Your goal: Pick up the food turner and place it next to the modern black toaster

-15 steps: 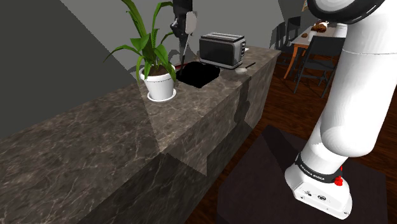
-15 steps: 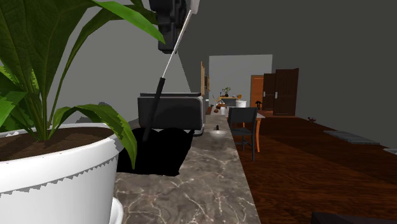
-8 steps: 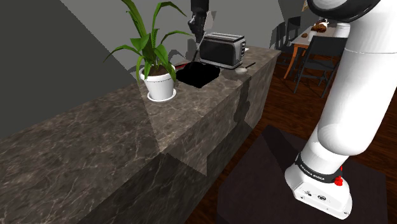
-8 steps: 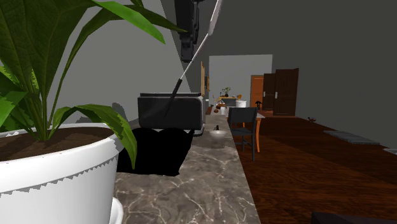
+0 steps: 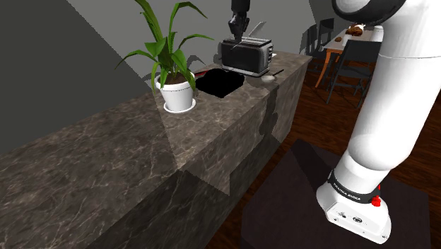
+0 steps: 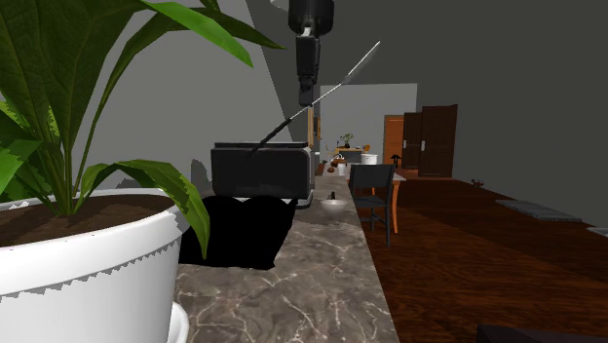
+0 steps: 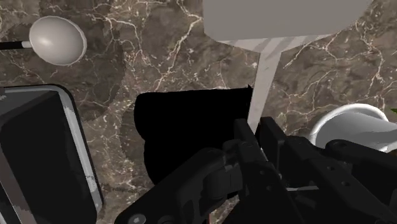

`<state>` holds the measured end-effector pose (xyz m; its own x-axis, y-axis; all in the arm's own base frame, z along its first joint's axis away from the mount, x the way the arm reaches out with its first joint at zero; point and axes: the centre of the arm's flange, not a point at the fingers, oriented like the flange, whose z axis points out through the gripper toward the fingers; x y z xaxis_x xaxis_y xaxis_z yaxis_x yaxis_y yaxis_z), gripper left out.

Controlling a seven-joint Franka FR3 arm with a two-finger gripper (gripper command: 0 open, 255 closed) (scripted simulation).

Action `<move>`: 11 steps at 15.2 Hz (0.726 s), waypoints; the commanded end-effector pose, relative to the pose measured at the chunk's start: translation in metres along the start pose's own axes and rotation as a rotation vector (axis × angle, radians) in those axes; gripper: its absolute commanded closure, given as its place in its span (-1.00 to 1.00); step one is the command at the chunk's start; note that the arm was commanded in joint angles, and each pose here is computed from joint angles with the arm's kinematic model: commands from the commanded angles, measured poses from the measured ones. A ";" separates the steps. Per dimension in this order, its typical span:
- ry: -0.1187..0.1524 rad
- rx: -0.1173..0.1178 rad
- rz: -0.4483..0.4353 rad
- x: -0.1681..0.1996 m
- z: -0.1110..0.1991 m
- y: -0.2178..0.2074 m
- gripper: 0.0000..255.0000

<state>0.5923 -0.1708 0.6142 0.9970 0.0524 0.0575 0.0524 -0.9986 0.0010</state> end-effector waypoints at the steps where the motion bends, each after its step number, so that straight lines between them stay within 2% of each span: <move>1: 0.000 0.000 -0.002 -0.004 -0.002 0.028 1.00; 6: 0.000 0.000 -0.002 -0.012 -0.003 0.089 1.00; 11: 0.000 0.000 -0.002 -0.014 0.023 0.089 1.00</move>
<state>0.5843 -0.2602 0.5954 0.9969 0.0539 0.0571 0.0539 -0.9985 0.0012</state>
